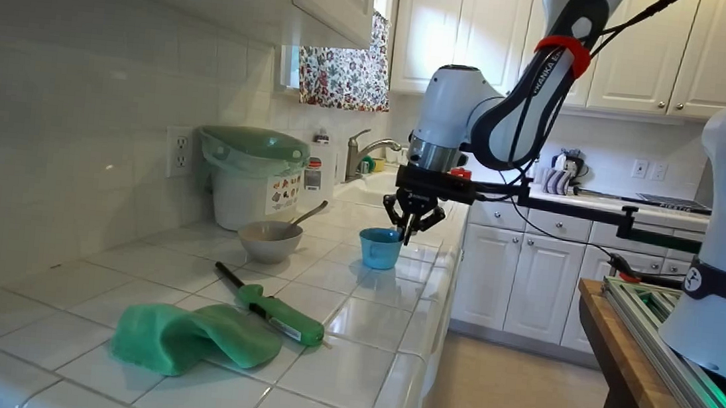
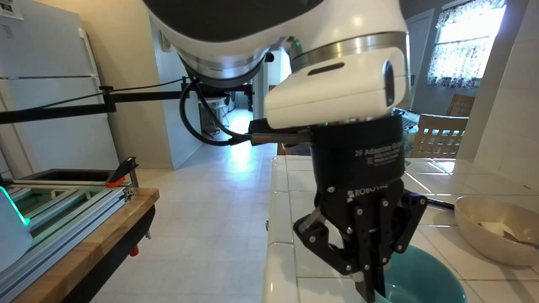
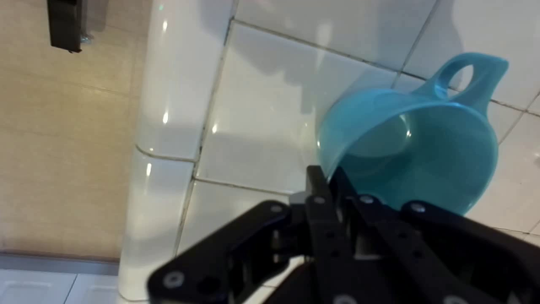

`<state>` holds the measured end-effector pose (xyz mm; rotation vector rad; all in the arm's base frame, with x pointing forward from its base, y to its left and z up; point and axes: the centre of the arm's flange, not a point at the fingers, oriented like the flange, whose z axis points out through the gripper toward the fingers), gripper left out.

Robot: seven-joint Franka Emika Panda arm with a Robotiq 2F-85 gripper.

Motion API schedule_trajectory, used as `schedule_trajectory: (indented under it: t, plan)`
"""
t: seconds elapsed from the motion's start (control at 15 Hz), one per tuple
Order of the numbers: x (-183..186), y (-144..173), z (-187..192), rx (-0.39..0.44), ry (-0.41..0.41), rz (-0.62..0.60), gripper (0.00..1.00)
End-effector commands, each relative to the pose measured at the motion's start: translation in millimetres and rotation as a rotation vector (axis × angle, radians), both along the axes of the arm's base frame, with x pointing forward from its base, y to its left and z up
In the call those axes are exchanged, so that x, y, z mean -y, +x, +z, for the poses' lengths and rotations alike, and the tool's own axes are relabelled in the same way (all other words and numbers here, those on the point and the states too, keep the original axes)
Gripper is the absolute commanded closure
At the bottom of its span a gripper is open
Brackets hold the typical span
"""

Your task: Put the blue object inside the top cupboard

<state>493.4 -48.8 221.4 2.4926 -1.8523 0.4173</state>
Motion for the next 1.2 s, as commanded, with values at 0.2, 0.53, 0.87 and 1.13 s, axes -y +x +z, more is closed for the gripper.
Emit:
schedule_trajectory:
  t: [0.2,0.53,0.87,1.13]
  plan:
    - [-4,2,11,0.048,0.026,0.006,0.99]
    - [-4,-5,63,0.099,0.085,0.054,0.99]
    - [-25,-27,132,0.176,0.164,0.128,0.99]
    - [-52,-44,182,0.185,0.198,0.203,0.99]
